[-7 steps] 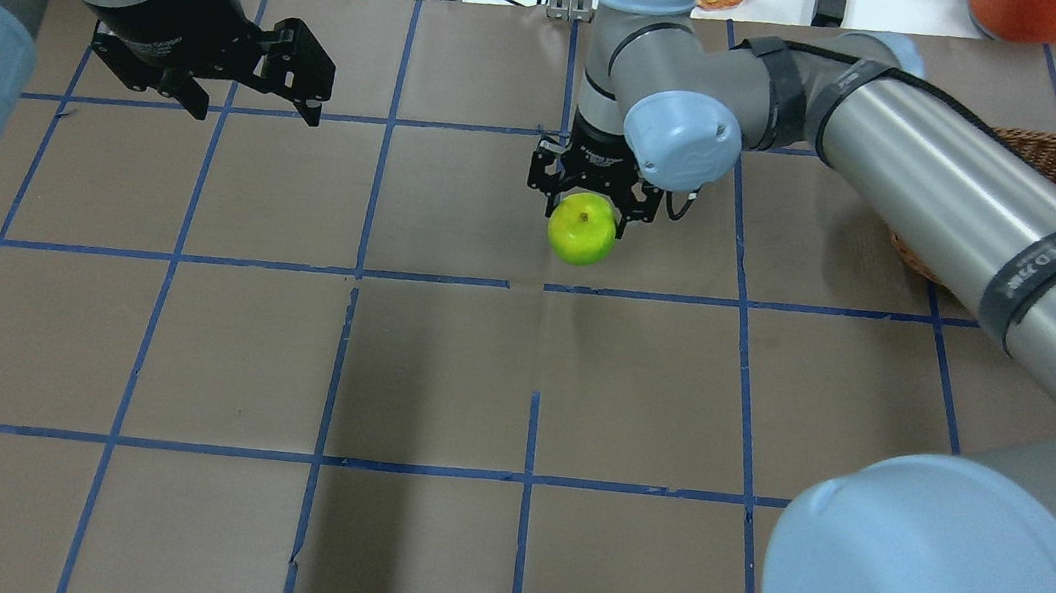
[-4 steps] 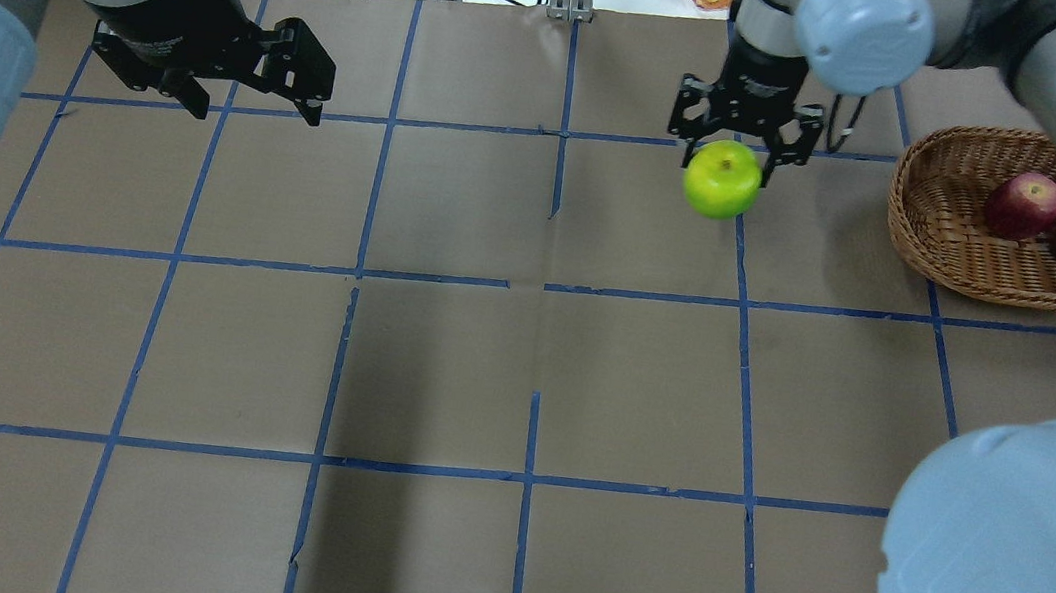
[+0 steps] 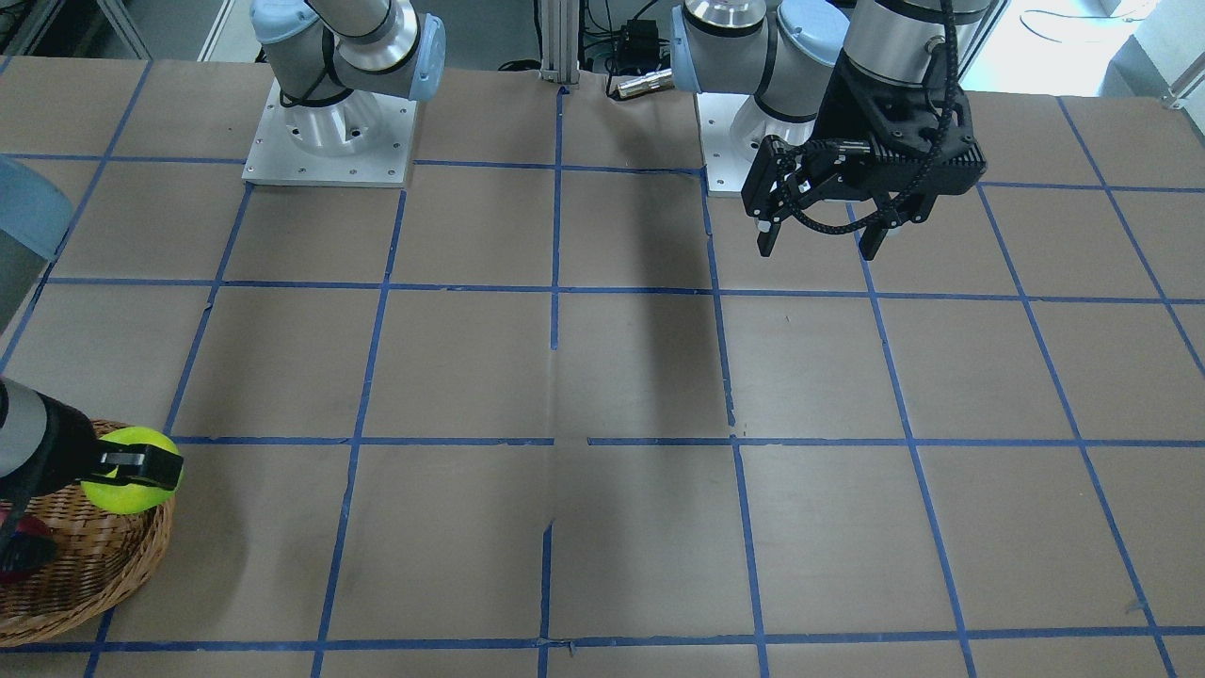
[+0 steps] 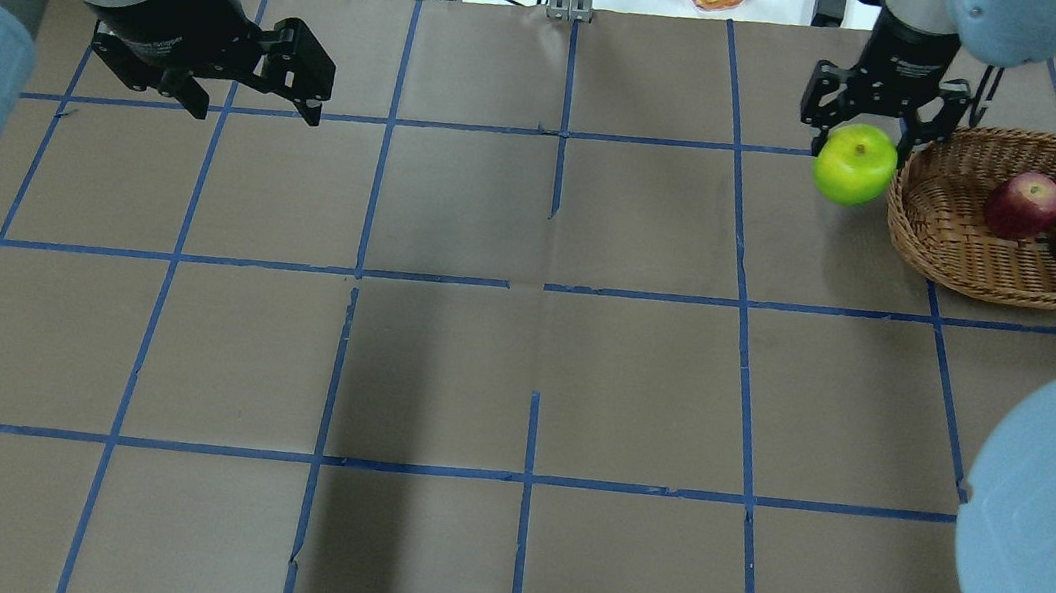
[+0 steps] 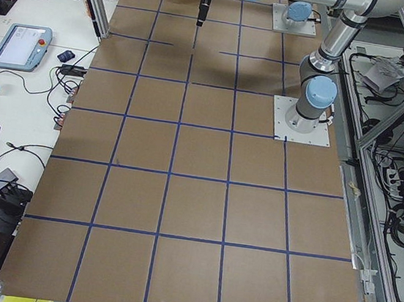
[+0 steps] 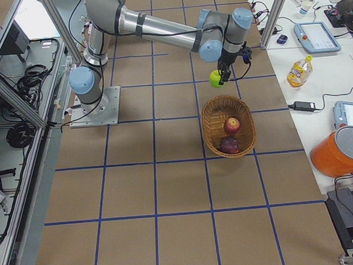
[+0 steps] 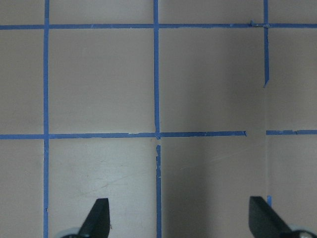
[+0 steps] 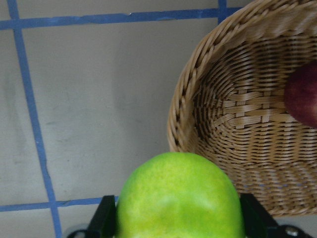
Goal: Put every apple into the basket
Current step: 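Lower the green apple into the basket and open the right gripper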
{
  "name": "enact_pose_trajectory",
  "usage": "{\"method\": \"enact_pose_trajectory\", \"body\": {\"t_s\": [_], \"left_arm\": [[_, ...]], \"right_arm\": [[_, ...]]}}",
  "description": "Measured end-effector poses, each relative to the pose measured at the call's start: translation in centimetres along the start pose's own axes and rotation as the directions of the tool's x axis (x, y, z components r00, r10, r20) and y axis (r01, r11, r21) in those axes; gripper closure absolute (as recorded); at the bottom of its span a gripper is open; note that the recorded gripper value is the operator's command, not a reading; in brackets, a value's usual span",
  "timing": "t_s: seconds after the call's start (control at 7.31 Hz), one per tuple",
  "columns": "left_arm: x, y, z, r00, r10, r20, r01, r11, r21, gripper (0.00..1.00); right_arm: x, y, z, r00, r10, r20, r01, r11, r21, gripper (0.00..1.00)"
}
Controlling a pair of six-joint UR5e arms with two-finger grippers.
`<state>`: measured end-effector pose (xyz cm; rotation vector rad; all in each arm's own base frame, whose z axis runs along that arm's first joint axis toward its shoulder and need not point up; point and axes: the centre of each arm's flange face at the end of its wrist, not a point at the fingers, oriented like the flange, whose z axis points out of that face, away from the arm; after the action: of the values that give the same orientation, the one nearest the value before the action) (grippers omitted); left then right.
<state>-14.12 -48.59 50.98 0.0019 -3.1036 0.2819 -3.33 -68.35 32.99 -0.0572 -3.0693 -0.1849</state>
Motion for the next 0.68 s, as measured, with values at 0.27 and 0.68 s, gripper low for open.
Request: {"method": "enact_pose_trajectory", "body": {"t_s": [0.27,0.68], "left_arm": [[0.0,0.0,0.0,1.0,0.0,-0.001,0.0,1.0,0.0,0.0],[0.0,0.0,0.0,1.0,0.0,-0.001,0.0,1.0,0.0,0.0]], "right_arm": [[3.6,-1.2,2.6,0.999,-0.033,-0.024,0.033,0.999,0.001,1.0],[6.2,-2.6,6.1,0.999,-0.039,-0.017,0.039,0.999,-0.004,0.46]]}}
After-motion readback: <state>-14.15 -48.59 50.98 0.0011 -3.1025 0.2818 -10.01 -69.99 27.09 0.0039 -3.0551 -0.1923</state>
